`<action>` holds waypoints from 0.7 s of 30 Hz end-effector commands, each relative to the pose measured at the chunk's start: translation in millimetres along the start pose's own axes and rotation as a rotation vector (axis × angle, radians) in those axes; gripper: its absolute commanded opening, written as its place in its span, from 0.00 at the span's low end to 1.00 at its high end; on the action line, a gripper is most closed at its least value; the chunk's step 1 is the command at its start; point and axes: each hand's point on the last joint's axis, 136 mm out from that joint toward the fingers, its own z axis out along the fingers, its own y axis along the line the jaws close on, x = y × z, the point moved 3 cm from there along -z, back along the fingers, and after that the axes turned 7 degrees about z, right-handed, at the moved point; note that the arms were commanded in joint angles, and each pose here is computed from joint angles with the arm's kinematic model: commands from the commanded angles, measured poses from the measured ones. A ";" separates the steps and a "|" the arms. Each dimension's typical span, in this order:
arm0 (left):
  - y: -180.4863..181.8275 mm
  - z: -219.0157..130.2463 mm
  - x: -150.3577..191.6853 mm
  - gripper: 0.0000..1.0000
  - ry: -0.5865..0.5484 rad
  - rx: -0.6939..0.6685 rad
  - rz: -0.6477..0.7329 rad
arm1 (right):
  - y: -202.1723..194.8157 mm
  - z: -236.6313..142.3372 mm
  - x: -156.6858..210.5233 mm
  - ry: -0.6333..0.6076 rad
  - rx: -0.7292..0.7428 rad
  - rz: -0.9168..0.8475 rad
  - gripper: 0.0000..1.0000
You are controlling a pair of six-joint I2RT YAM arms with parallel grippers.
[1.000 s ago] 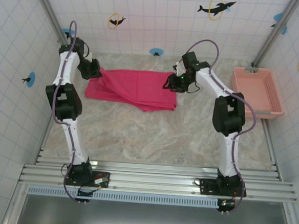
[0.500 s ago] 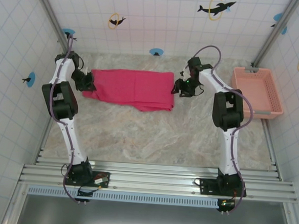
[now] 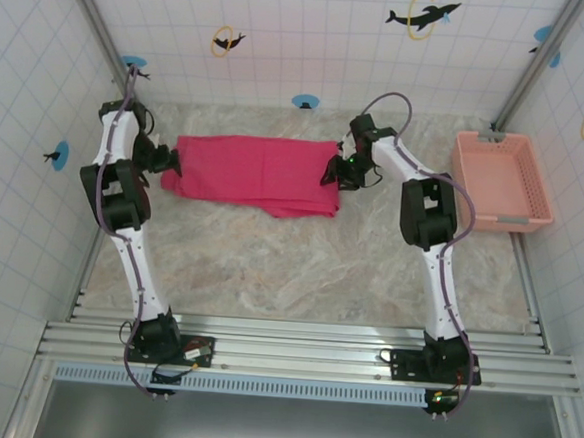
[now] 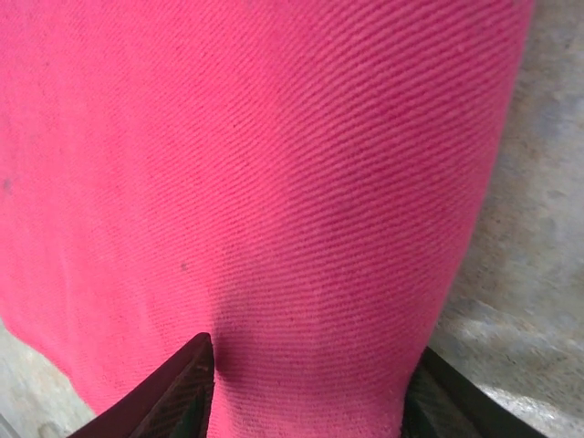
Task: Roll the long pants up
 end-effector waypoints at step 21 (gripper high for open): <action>-183.5 108.9 29.3 0.97 0.074 0.173 -0.106 | -39.4 -21.1 68.2 0.028 0.075 0.092 0.00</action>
